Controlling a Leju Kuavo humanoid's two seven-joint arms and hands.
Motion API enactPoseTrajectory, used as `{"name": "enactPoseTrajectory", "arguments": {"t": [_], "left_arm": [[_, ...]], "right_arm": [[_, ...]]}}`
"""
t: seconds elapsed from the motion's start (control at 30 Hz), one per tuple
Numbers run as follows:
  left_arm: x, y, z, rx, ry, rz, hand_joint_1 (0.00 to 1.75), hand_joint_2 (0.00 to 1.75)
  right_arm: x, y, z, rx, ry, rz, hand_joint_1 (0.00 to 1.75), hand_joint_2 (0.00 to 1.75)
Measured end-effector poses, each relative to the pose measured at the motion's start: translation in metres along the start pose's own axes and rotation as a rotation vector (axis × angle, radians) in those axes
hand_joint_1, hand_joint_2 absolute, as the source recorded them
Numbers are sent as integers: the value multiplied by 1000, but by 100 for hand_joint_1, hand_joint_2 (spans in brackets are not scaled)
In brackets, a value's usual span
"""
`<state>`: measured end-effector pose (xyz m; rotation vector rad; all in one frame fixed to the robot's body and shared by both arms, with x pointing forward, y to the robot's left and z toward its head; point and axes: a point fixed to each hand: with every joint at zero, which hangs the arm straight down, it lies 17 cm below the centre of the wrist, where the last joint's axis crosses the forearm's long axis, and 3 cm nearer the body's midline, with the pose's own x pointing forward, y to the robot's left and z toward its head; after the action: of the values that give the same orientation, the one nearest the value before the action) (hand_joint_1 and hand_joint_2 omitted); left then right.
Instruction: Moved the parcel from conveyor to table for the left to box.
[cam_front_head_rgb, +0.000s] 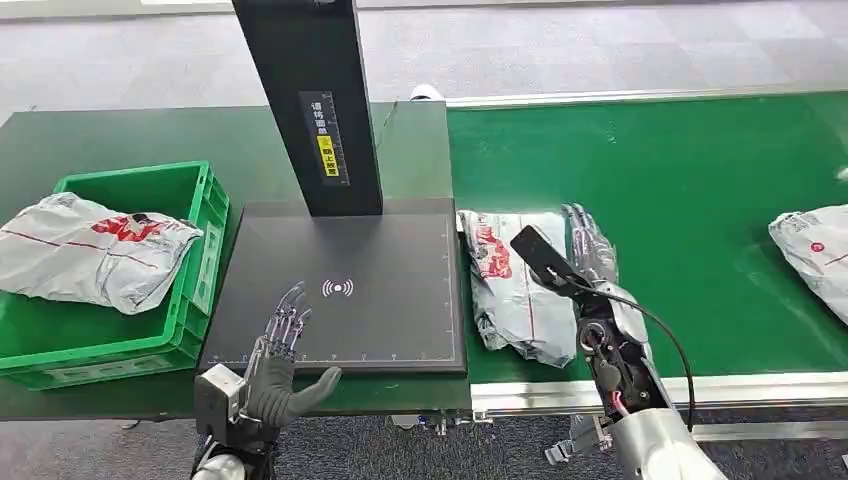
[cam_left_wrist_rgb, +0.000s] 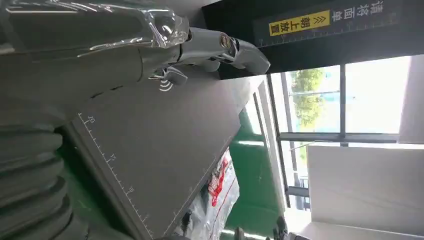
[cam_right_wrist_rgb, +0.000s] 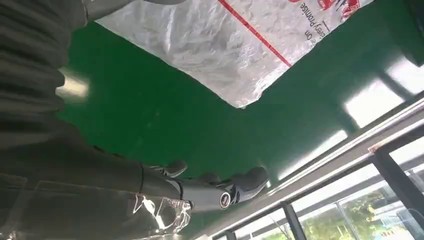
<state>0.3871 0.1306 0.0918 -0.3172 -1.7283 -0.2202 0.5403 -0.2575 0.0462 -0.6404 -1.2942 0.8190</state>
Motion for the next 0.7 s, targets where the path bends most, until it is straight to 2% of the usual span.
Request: {"name": "enactPoseTrajectory", "arguments": {"t": [0.17, 0.37, 0.53, 0.7], "left_arm": [[0, 0, 0, -1, 0, -1, 0, 175], [-1, 1, 0, 5, 1, -4, 0, 175], [-5, 3, 0, 15, 14, -7, 0, 175], [-5, 3, -11, 1, 12, 0, 0, 175]], "right_arm": [[-5, 3, -1, 16, 13, 16, 0, 175], [-21, 35, 5, 160, 59, 114, 0, 175], [-36, 78, 22, 346, 72, 212, 0, 175], [-16, 139, 64, 678, -115, 141, 0, 175]]}}
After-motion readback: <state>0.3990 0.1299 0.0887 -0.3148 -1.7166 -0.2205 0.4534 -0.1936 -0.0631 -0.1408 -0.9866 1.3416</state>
